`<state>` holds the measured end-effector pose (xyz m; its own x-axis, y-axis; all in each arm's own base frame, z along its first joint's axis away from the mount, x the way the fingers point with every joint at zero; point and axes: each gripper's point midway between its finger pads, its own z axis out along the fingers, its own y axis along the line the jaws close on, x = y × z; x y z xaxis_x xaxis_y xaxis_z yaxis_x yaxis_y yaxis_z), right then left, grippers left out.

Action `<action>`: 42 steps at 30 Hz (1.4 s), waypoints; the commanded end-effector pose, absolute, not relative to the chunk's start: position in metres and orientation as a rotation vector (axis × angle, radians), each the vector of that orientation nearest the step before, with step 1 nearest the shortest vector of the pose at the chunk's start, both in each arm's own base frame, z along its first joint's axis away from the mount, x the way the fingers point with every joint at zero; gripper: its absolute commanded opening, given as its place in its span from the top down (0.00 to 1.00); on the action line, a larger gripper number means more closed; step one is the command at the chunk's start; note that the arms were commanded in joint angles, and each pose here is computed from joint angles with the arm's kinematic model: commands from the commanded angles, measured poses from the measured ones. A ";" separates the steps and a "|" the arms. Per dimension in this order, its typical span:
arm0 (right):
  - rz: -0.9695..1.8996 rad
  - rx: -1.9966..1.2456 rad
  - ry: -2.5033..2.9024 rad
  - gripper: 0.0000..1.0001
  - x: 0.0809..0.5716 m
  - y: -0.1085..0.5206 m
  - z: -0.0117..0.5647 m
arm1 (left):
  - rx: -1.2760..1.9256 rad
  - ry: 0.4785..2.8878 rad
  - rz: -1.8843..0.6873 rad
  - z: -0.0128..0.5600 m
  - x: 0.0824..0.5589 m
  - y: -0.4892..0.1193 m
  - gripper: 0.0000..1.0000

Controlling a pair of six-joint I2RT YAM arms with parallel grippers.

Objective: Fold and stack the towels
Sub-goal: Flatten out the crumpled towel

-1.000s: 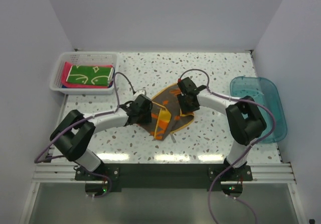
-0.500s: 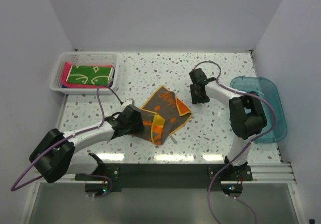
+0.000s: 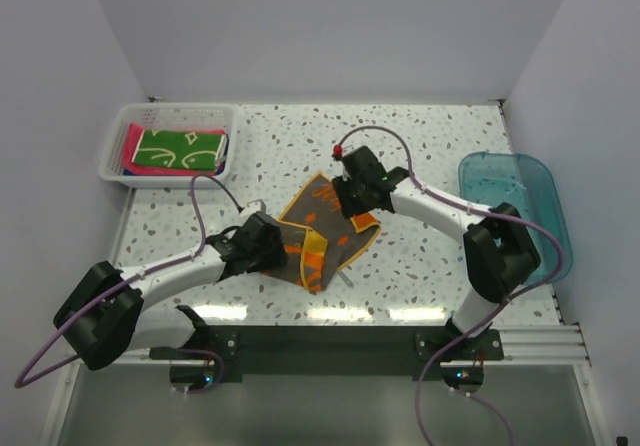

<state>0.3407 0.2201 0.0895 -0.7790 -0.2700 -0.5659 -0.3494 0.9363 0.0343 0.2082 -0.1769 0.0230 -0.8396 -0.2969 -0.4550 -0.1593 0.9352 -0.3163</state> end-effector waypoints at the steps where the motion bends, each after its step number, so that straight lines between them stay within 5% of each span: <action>1: 0.335 -0.505 2.493 0.55 0.320 0.254 0.083 | -0.328 2.700 -0.250 0.001 0.177 -0.157 0.36; 18: -0.288 -0.658 2.443 0.42 0.367 0.229 0.042 | -0.342 2.703 -0.218 0.000 0.169 -0.150 0.35; 27: -0.475 -0.456 2.471 0.42 0.402 0.149 0.051 | -0.364 2.711 -0.206 -0.003 0.160 -0.143 0.35; 34: -0.478 -0.206 2.456 0.42 0.430 0.097 0.098 | -0.362 2.704 -0.223 0.002 0.162 -0.145 0.35; 42: -0.098 -0.206 2.516 0.47 0.392 0.141 0.097 | -0.289 2.616 -0.287 0.045 0.187 -0.161 0.15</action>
